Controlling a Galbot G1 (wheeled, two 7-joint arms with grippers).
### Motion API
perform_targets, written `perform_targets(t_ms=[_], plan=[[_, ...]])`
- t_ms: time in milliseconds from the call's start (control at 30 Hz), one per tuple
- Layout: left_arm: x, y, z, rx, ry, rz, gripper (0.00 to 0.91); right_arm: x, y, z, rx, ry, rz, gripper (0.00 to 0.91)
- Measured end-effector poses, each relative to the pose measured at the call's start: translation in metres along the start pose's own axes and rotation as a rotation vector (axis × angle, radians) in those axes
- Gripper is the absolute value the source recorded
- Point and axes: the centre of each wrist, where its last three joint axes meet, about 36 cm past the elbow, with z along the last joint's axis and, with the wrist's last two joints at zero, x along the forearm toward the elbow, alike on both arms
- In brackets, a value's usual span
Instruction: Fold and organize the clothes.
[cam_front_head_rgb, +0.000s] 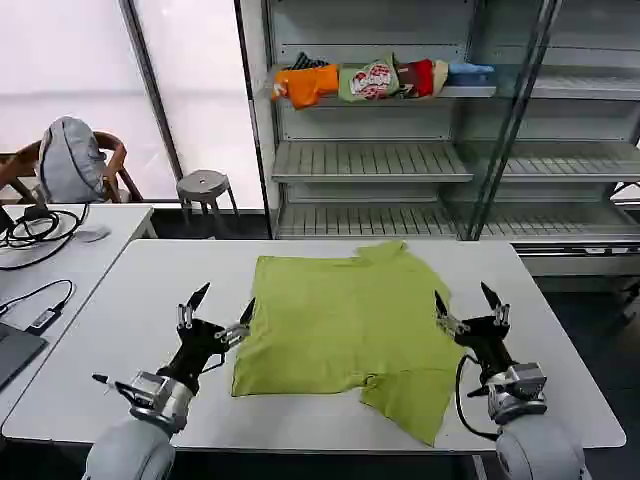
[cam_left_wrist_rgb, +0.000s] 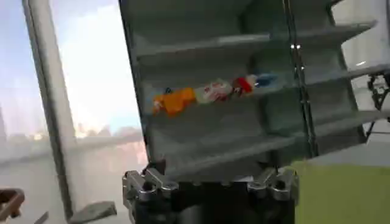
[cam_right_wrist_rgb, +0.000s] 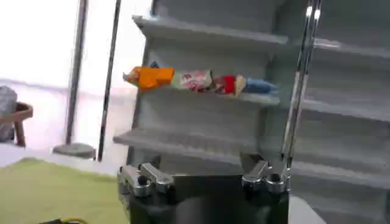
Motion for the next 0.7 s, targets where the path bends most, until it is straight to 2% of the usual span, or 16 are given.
perform_targets(t_ms=[233, 467, 700], plan=[[0.032, -0.015, -0.008, 0.076, 0.164, -0.019, 0.907, 0.040, 0.017, 0.011, -0.015, 0.111, -0.063, 0.907], [0.050, -0.025, -0.004, 0.111, 0.297, -0.023, 0.907, 0.069, 0.027, 0.026, -0.025, 0.217, -0.076, 0.907], [0.054, -0.031, 0.000, 0.130, 0.367, -0.025, 0.907, 0.083, 0.034, 0.031, -0.041, 0.271, -0.073, 0.907]])
